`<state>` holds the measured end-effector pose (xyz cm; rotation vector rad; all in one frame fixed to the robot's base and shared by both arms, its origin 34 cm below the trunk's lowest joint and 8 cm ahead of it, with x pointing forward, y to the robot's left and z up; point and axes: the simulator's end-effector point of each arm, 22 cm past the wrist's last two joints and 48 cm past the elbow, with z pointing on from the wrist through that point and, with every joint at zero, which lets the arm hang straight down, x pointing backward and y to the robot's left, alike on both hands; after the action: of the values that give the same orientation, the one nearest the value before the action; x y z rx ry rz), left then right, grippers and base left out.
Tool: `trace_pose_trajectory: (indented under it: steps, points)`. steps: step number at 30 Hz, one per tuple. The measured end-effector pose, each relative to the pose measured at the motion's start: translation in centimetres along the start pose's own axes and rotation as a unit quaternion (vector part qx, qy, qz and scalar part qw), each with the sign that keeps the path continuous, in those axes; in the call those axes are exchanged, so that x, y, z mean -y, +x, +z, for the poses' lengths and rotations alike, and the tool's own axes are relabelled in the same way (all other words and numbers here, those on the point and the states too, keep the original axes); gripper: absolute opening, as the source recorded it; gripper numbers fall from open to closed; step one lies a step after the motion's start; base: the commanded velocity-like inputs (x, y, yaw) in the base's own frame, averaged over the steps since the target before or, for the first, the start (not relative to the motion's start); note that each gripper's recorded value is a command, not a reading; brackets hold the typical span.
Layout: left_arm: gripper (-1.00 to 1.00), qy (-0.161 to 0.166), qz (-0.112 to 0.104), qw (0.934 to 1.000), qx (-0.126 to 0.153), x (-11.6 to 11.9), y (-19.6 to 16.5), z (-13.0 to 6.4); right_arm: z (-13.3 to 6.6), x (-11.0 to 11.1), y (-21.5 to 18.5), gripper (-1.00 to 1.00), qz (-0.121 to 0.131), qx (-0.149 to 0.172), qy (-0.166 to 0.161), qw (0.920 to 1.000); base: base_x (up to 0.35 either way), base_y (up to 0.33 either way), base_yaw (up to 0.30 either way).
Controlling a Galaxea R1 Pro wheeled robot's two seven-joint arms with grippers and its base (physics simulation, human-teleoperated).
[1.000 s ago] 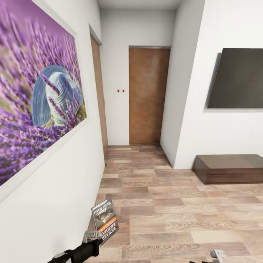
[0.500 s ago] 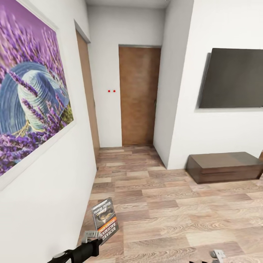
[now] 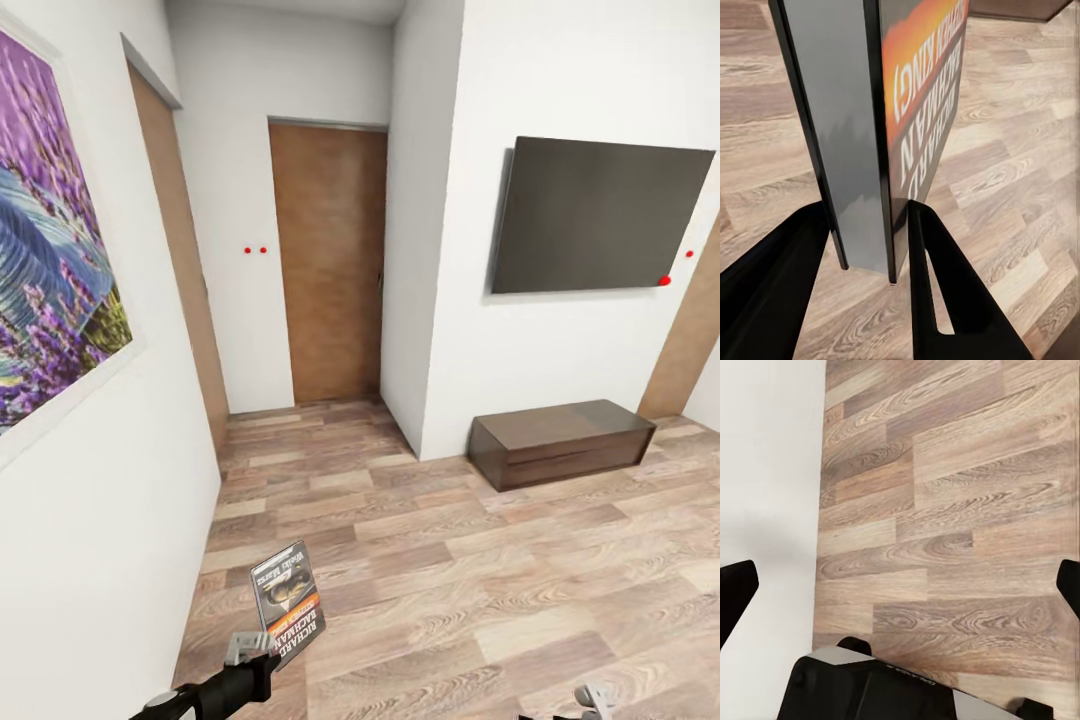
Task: In the bedroom, move the book from the bed onto either nightstand, and place the two sandals side by side next to the bed.
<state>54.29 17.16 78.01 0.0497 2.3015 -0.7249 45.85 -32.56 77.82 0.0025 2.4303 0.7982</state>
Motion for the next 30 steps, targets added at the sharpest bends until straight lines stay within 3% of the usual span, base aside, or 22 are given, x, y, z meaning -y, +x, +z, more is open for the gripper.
trace_pose_trajectory:
  steps: [30]
  points:
    - [-1.0, 0.0, 0.0, 1.0, 0.0, 0.0, -0.01, -0.01, -0.01, 0.03, 0.0, 1.0, 0.0, 0.0, 0.001, 1.0, 0.314, -0.076, -0.284]
